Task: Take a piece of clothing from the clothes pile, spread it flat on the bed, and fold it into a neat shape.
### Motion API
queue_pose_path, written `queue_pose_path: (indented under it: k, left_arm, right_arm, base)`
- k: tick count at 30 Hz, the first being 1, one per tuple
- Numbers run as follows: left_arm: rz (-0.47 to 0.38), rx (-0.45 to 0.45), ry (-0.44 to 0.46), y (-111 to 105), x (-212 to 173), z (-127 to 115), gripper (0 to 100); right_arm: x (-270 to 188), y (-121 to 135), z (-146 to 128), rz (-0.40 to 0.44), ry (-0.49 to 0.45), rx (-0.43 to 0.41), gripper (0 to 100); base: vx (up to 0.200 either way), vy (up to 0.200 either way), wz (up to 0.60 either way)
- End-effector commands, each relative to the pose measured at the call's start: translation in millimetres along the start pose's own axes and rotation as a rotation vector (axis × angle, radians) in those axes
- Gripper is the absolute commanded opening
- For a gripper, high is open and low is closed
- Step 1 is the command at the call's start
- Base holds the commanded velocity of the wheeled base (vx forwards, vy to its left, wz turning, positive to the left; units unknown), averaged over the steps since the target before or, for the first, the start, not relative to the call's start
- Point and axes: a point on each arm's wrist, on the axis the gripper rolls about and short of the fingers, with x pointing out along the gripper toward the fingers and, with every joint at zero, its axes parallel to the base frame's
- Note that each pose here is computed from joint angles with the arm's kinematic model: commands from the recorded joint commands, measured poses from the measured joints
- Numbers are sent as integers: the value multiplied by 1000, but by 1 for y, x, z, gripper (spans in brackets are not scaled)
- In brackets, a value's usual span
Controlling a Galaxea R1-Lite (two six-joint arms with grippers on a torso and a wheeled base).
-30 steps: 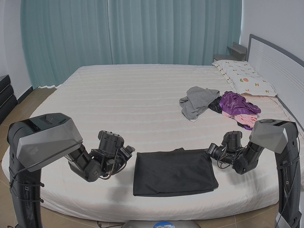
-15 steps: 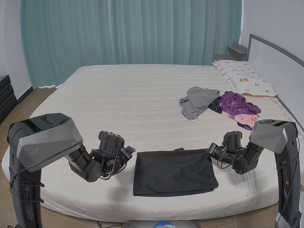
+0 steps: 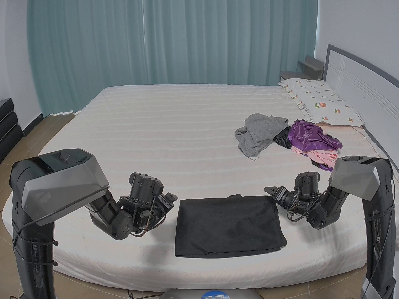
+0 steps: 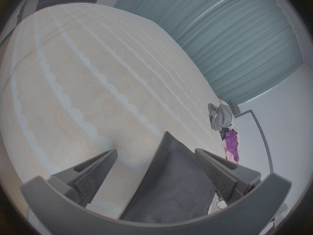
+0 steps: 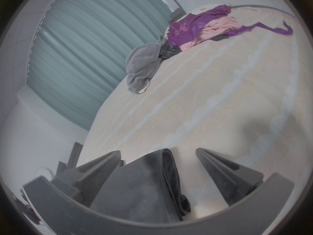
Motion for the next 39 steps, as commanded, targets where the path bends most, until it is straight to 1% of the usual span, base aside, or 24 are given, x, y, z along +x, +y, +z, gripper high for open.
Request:
queue_pose_path:
  k: [1,2,4,7,9,12,27,39]
  left_arm:
    - [-1,8,3,-2,-3,-4,100]
    - [-1,8,3,-2,-3,-4,100]
    - [-2,10,5,-2,-4,-5,100]
    - [1,13,7,-2,-4,-6,100]
    - [3,15,11,-2,-5,-8,100]
    - [2,16,1,-3,-6,-7,100]
    - [2,8,-1,-3,-6,-5,100]
    - [-9,4,-3,-5,-13,-4,100]
  right_arm:
    - [-22,-3,17,-9,-36,95,100]
    - [-25,-3,19,-9,-36,108,100]
    - [-36,-12,22,-32,-33,160,100]
    - [-40,-17,21,-43,-24,178,100]
    - [-40,-16,20,-44,-20,176,100]
    - [-39,-15,16,-46,-14,172,100]
    - [-38,-16,13,-49,-6,165,100]
    - [-38,-17,13,-51,-6,165,100]
  base:
    - [0,0,0]
    - [0,0,0]
    - [0,0,0]
    - [0,0,0]
    - [0,0,0]
    - [-200,0,0]
    - [0,0,0]
    - [0,-200,0]
